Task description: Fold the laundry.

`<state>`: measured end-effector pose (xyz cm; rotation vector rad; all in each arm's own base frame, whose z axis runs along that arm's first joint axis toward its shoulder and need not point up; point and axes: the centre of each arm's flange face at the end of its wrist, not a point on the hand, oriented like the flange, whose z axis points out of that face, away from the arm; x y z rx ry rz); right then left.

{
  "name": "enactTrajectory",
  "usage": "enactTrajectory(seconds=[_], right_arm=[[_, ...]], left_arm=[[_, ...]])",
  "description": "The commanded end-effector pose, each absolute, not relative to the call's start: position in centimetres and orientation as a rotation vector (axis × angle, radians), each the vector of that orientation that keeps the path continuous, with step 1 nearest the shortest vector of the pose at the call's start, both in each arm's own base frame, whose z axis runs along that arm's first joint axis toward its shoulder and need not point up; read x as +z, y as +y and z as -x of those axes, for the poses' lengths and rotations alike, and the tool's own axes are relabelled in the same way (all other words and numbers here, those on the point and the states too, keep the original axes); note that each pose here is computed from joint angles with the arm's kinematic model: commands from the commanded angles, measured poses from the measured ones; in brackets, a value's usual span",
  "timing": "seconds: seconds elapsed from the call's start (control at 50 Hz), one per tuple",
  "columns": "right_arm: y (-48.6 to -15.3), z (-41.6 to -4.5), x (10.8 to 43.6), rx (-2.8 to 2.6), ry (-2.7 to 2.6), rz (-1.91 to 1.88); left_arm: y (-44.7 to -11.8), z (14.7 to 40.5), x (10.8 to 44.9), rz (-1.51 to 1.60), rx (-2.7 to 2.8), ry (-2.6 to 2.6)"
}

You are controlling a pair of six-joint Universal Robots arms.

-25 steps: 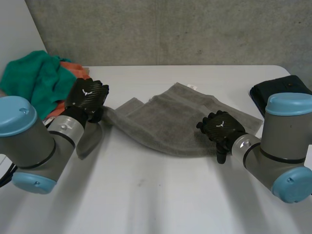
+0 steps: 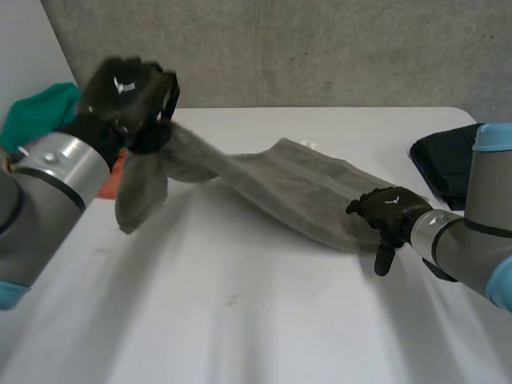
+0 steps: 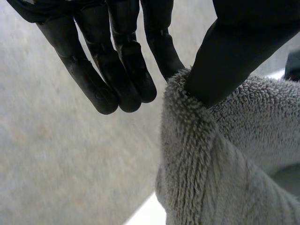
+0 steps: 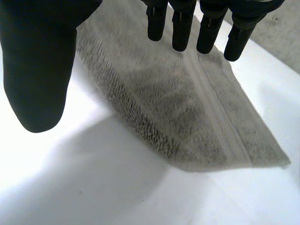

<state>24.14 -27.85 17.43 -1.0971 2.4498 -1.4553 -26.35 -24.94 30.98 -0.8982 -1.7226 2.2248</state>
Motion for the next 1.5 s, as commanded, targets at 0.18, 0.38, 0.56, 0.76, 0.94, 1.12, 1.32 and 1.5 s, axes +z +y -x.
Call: enactTrajectory(seconds=[0.18,0.38,0.56,0.76,0.94,1.12,1.32,1.5], right_arm=[[-30.3,-23.5,13.6,-1.481,2.468,1.004],[-30.6,-24.6,12.4,-1.529,2.429,0.987],[-31.4,-22.9,15.8,-1.651,2.419,0.873],[-30.3,-20.5,30.3,-1.968,2.147,0.986],[-32.0,-24.6,30.1,-1.817,2.127,1.101],[-34.2,-28.6,23.4,-1.744,2.258,1.256],[-35.1,-30.1,18.6,-1.892,2.419,1.159],[-33.6,-30.3,17.3,-1.89,2.415,1.194]], left_arm=[[-21.9,27.9,36.1,0.874,2.258,-1.603],[-21.3,28.1,36.5,0.854,2.253,-1.608],[-21.3,27.3,36.7,0.802,2.248,-1.653],[-20.8,24.3,38.0,0.74,2.228,-1.769],[-22.7,23.7,36.2,0.733,2.089,-1.976],[-30.8,25.7,30.0,0.726,1.984,-2.161],[-40.1,28.8,24.7,0.705,2.094,-2.13],[-38.4,29.4,24.2,0.759,2.022,-2.238]])
